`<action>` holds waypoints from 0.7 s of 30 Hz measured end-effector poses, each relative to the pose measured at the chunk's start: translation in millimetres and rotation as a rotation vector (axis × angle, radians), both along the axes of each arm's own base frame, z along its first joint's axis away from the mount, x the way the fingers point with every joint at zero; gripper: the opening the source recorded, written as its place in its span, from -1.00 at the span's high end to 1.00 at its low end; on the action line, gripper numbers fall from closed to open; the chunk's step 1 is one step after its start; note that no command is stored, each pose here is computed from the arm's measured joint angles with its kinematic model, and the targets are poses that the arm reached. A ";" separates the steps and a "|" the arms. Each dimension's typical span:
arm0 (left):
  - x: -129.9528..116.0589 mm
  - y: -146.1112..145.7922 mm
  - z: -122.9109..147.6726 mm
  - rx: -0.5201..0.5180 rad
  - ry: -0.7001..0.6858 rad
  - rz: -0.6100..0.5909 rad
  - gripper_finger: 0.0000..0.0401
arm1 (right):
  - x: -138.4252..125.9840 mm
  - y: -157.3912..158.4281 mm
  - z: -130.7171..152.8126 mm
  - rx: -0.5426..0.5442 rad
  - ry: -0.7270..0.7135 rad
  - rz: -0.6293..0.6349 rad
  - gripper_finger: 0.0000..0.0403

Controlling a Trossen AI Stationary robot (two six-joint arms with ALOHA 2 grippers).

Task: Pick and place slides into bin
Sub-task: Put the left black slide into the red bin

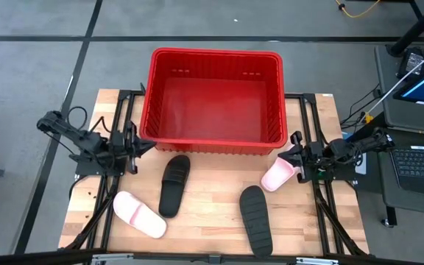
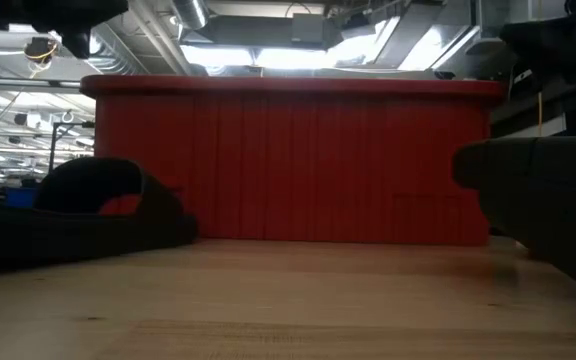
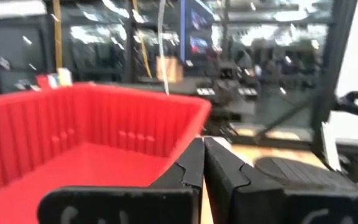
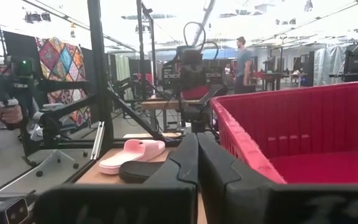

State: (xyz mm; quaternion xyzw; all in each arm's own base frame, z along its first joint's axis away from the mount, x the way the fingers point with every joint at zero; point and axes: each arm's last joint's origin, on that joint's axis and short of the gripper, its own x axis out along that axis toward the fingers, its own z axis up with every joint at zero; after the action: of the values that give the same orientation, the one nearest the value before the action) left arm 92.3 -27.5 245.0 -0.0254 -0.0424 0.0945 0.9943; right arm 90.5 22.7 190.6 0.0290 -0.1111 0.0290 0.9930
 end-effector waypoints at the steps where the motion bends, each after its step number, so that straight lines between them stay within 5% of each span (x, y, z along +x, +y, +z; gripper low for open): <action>1: -1.2 0.4 4.3 -0.006 0.019 -0.010 0.98 | -0.5 -0.2 2.1 -0.007 -0.006 -0.002 0.97; 8: -3.4 1.5 27.3 -0.025 0.070 -0.013 0.98 | -2.9 -1.0 11.4 -0.067 -0.009 -0.016 0.97; 21: 11.6 -7.2 14.3 -0.109 0.188 -0.044 0.97 | 7.7 0.9 58.1 -0.133 0.191 -0.071 0.97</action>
State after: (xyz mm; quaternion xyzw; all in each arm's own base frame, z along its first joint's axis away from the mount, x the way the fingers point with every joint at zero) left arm 103.9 -34.8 259.4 -0.0712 0.0570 0.0769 0.9929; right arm 98.2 23.6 248.7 -0.0383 -0.0149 -0.0016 0.9992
